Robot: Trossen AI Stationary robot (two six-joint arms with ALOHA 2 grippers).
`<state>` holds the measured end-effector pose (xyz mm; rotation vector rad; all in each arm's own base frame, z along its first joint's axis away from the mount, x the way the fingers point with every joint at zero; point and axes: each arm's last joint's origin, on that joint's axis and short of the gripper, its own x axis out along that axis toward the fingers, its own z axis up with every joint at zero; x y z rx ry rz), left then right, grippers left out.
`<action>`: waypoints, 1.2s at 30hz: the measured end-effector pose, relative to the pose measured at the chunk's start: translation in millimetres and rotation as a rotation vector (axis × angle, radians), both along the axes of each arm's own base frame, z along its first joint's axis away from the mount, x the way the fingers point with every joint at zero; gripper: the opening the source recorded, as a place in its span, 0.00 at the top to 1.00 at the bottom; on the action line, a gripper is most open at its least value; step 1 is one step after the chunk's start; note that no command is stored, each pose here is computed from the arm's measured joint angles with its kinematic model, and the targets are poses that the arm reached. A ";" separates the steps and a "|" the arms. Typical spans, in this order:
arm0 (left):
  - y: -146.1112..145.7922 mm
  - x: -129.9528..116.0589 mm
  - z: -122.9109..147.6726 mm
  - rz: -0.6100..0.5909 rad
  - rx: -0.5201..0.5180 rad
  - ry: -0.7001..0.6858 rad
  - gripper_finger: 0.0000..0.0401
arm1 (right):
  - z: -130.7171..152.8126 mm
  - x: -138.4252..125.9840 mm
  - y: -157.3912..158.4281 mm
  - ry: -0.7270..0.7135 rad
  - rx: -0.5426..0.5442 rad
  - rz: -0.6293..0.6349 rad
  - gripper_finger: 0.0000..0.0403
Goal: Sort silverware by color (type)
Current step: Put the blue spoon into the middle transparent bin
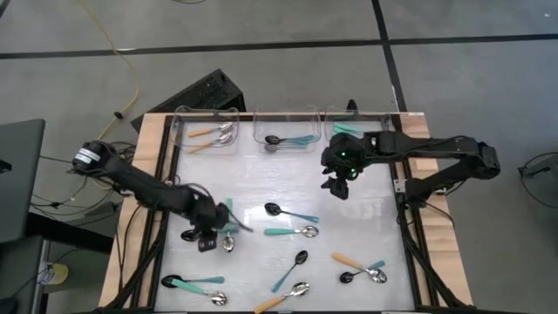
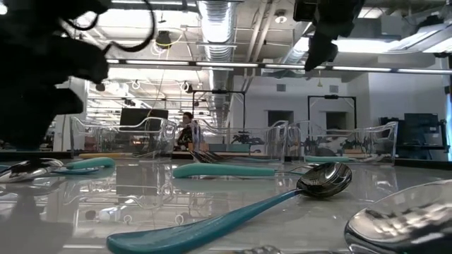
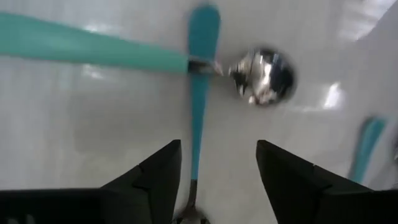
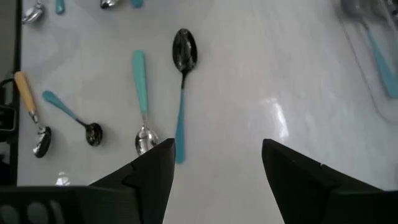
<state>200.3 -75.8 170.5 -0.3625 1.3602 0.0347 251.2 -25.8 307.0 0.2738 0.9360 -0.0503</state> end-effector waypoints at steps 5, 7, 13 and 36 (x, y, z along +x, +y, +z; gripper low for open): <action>-16.0 -4.1 -16.3 -0.037 0.135 0.045 0.48 | 0.5 0.5 0.0 -0.006 0.016 -0.023 0.34; -19.7 -4.1 -23.6 -0.050 0.166 0.072 0.48 | 0.7 0.5 0.1 -0.006 0.026 -0.035 0.34; -25.3 -4.1 -37.1 -0.070 0.194 0.163 0.49 | 1.5 1.6 -0.2 -0.019 0.027 -0.039 0.34; 4.6 -10.9 8.8 -0.059 -0.063 0.563 1.00 | 5.0 6.4 1.7 -0.077 -0.018 -0.048 0.34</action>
